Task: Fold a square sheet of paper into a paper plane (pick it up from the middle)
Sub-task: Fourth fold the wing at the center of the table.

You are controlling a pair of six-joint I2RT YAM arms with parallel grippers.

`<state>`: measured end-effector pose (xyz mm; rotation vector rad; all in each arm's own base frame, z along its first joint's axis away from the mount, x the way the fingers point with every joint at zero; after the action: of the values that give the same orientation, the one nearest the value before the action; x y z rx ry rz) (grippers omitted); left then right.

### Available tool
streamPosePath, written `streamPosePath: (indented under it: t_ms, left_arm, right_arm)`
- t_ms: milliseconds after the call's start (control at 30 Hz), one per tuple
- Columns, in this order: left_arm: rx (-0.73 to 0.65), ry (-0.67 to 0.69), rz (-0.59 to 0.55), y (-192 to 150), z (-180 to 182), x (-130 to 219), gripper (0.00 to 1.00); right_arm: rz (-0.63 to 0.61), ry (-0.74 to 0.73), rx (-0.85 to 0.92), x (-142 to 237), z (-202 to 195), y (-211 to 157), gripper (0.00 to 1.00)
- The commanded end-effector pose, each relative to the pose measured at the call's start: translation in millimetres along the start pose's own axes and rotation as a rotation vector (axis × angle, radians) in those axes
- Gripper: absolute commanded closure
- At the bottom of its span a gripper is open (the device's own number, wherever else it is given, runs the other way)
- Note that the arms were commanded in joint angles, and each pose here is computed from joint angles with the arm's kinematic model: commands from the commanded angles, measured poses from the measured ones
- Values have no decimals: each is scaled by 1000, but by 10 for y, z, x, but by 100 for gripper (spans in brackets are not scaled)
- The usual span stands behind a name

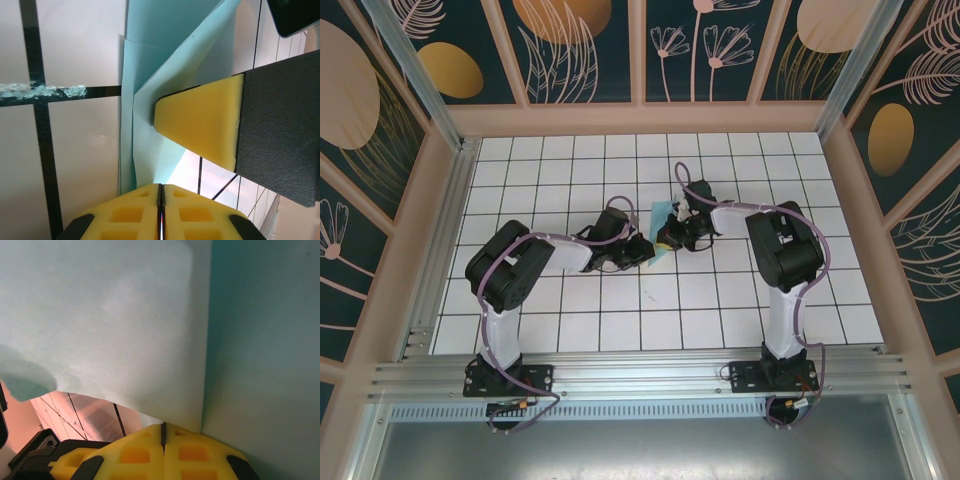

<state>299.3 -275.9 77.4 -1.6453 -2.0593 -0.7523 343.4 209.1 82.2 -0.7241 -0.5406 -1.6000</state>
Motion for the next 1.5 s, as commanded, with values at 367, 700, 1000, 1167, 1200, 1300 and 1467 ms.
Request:
streamPosePath:
  t_ms: [367, 700, 1000, 1167, 1200, 1300, 1467]
  left_arm:
    - [15, 139, -6, -36, 155, 16, 92]
    - [-58, 226, 75, -118, 136, 0, 93]
    - [-150, 270, 183, -307, 130, 150, 94]
    - [-196, 222, 220, -355, 56, 229, 94]
    - [-208, 211, 207, -337, 10, 256, 93]
    - [-220, 132, 139, -248, -192, 315, 93]
    - [-179, 6, 31, -129, -392, 335, 91]
  right_arm:
    - [19, -54, -38, -107, -163, 0, 99]
    - [11, -33, -39, -100, -111, 46, 99]
    - [14, -47, -47, -112, -116, 53, 99]
    - [18, -50, -51, -125, -123, 50, 99]
    - [19, -49, -51, -126, -122, 50, 99]
    - [18, -50, -49, -127, -112, 56, 99]
    - [20, -53, -49, -129, -109, 55, 99]
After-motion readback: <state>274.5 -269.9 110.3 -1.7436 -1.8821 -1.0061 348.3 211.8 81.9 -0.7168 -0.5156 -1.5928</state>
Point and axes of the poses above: each hand's point on the last joint's axis, 136 mm out from that joint toward the fingers, its own x axis back along the fingers, its own z axis along the line the jaws close on, y = z × x, the point moved 9 cm from there along x, back along the fingers, and after that the axes turned 3 degrees about -x, right-handed, at the moved point
